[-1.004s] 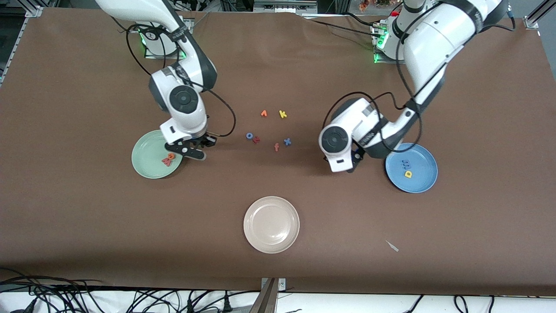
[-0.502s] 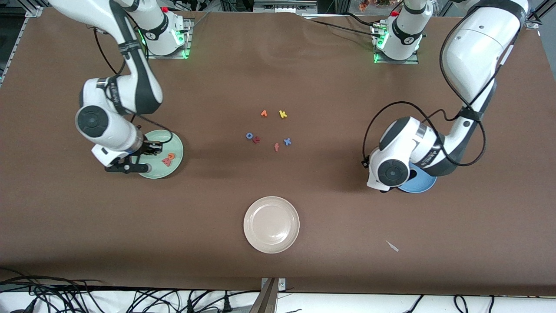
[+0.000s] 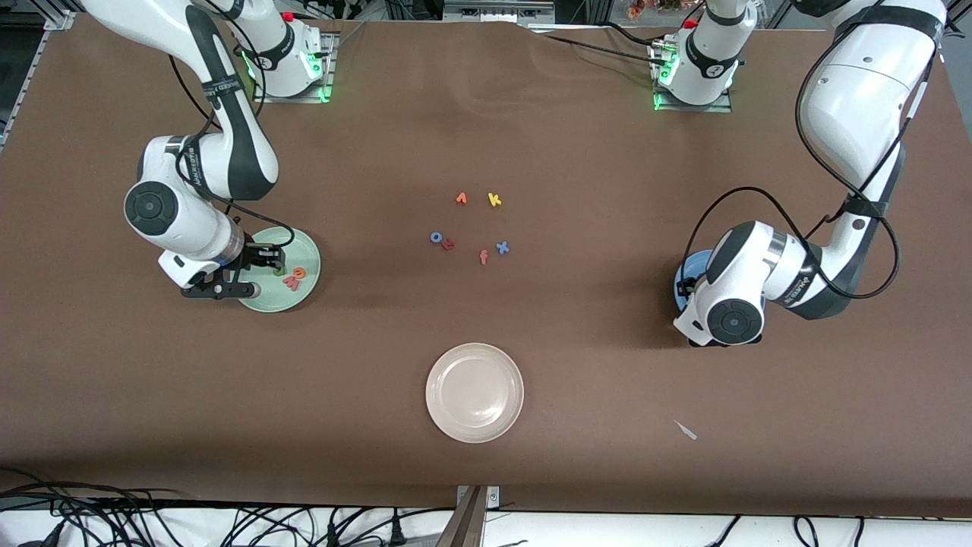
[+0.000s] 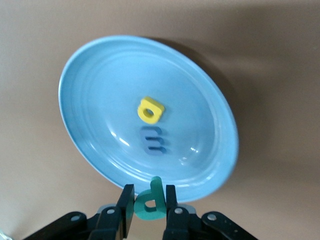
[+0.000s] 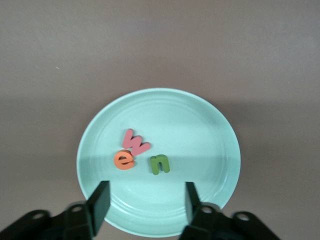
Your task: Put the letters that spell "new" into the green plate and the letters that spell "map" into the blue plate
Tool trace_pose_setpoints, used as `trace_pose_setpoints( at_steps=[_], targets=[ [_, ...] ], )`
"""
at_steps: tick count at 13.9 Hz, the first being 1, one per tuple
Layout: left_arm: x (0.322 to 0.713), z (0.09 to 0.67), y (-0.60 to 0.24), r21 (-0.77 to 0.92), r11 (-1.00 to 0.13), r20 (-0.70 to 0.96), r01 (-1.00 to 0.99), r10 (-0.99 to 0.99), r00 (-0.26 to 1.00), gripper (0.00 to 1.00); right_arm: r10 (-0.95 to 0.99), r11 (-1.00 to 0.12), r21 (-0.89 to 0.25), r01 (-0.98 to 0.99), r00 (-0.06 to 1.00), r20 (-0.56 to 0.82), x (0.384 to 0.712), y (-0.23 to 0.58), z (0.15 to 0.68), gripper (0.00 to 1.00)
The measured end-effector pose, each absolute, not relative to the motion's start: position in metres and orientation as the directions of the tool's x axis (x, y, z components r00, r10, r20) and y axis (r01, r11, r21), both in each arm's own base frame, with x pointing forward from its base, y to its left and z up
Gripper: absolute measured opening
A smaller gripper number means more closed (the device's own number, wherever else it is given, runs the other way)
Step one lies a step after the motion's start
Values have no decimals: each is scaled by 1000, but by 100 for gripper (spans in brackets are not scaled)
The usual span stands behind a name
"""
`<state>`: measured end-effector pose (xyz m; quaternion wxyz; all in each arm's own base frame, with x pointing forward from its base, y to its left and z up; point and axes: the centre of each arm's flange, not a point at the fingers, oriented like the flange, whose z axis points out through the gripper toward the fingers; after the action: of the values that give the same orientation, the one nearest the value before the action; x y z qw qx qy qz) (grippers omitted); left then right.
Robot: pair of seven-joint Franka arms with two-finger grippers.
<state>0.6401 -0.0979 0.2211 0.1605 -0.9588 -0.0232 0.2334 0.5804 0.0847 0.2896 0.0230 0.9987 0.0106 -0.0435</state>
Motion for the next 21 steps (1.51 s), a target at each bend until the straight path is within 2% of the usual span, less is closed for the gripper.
trace_pose_setpoints(
  at_steps=[2, 3, 5, 10, 11, 14, 21],
  targets=[
    [648, 215, -77, -270, -956, -446, -115, 18, 895, 30, -8, -999, 40, -5, 997, -83, 595, 94, 322, 98],
    [651, 212, -65, -250, -956, -452, -155, -27, 892, 30, -12, -999, 37, -9, 997, -82, 602, 100, 343, 99],
    [653, 211, -55, -231, -954, -461, -192, -67, 885, 45, -6, -1000, 30, -4, 996, -88, 613, 109, 386, 99],
    [666, 241, -48, -186, -974, -439, -129, -35, 898, 95, 16, -1000, 18, 18, 995, -101, 622, 122, 502, 100],
    [668, 253, -45, -182, -977, -437, -112, -22, 899, 100, 21, -1000, 16, 23, 994, -106, 620, 123, 518, 100],
    [669, 298, -25, -166, -985, -413, -48, 25, 910, 100, 25, -1000, 11, 27, 993, -119, 611, 115, 543, 100],
    [655, 378, 25, -106, -988, -390, 114, 147, 909, 100, 45, -999, -15, 44, 993, -111, 597, 111, 564, 100]
  ],
)
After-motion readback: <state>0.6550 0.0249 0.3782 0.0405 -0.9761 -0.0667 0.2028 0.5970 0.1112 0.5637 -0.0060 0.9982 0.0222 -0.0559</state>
